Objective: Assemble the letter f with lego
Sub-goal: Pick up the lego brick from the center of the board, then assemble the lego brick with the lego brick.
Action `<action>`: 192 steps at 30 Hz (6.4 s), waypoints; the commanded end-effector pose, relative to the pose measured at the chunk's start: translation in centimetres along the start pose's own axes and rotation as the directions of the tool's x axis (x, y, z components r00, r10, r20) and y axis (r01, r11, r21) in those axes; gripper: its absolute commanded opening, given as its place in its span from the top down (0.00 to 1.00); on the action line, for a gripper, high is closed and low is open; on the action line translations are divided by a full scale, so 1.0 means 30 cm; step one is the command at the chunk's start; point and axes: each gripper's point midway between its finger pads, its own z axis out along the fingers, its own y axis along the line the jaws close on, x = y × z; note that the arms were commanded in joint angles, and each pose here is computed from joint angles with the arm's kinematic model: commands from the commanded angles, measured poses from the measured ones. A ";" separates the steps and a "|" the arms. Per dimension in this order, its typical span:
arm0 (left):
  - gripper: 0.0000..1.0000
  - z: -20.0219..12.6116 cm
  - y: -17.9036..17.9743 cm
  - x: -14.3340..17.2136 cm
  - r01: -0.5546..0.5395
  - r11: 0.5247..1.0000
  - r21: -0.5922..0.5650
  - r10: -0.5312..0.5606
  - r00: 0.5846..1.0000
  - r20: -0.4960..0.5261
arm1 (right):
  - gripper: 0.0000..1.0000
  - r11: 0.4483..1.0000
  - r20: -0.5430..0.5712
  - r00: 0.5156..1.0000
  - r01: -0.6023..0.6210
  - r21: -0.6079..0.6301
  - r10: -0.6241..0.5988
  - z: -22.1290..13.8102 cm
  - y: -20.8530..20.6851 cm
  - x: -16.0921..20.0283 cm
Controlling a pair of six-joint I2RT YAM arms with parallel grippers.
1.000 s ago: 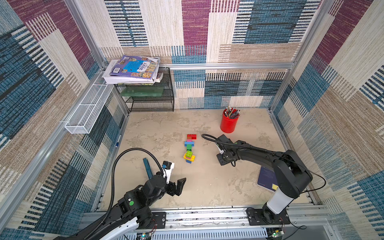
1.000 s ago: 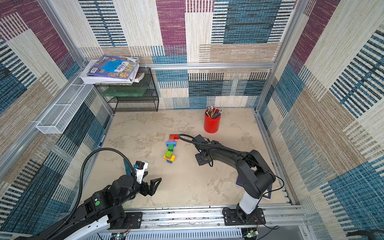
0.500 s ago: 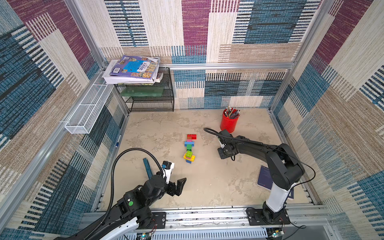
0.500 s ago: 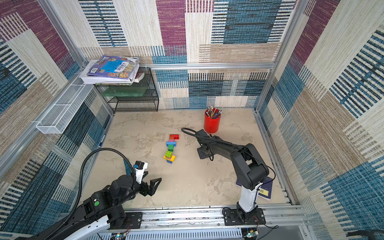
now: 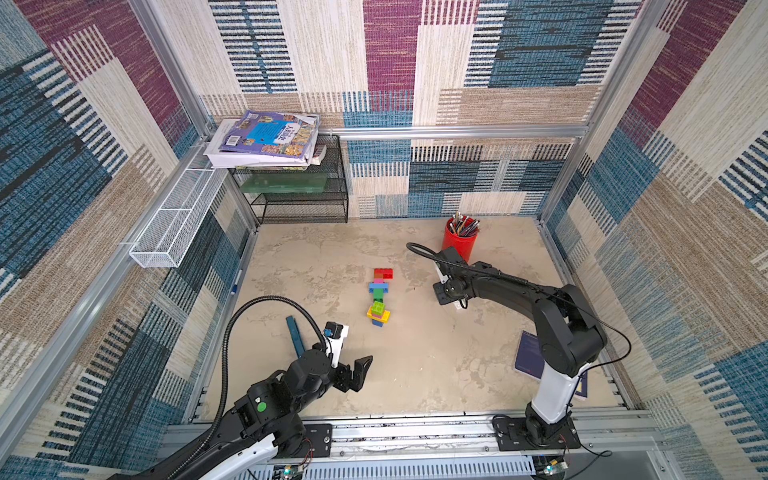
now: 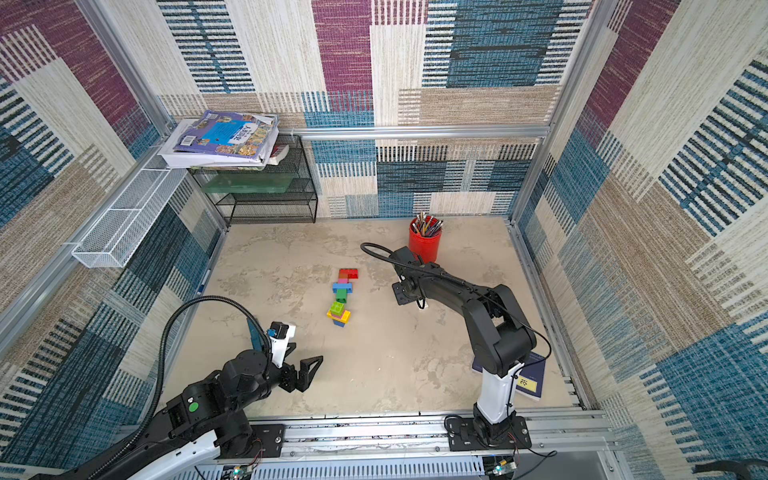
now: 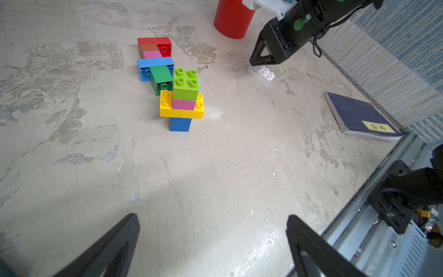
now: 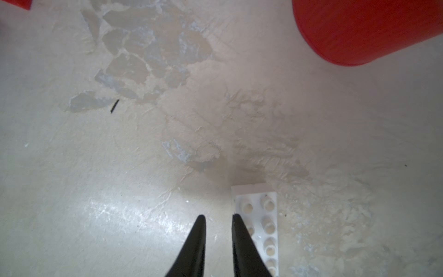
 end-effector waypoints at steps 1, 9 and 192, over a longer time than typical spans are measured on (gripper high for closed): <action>0.01 0.002 0.000 -0.010 0.001 1.000 -0.002 -0.001 1.000 0.014 | 0.72 0.999 0.001 1.000 -0.004 0.052 0.004 -0.021 -0.037 0.013; 0.01 0.004 -0.003 -0.008 0.002 1.000 0.003 -0.002 1.000 0.010 | 0.58 0.997 -0.020 1.000 -0.012 0.077 0.014 -0.007 -0.067 0.043; 0.01 -0.079 0.109 -0.066 0.053 0.978 -0.203 -0.046 0.998 0.036 | 0.76 0.542 0.071 0.622 0.728 -0.420 -0.780 -0.263 0.648 -0.004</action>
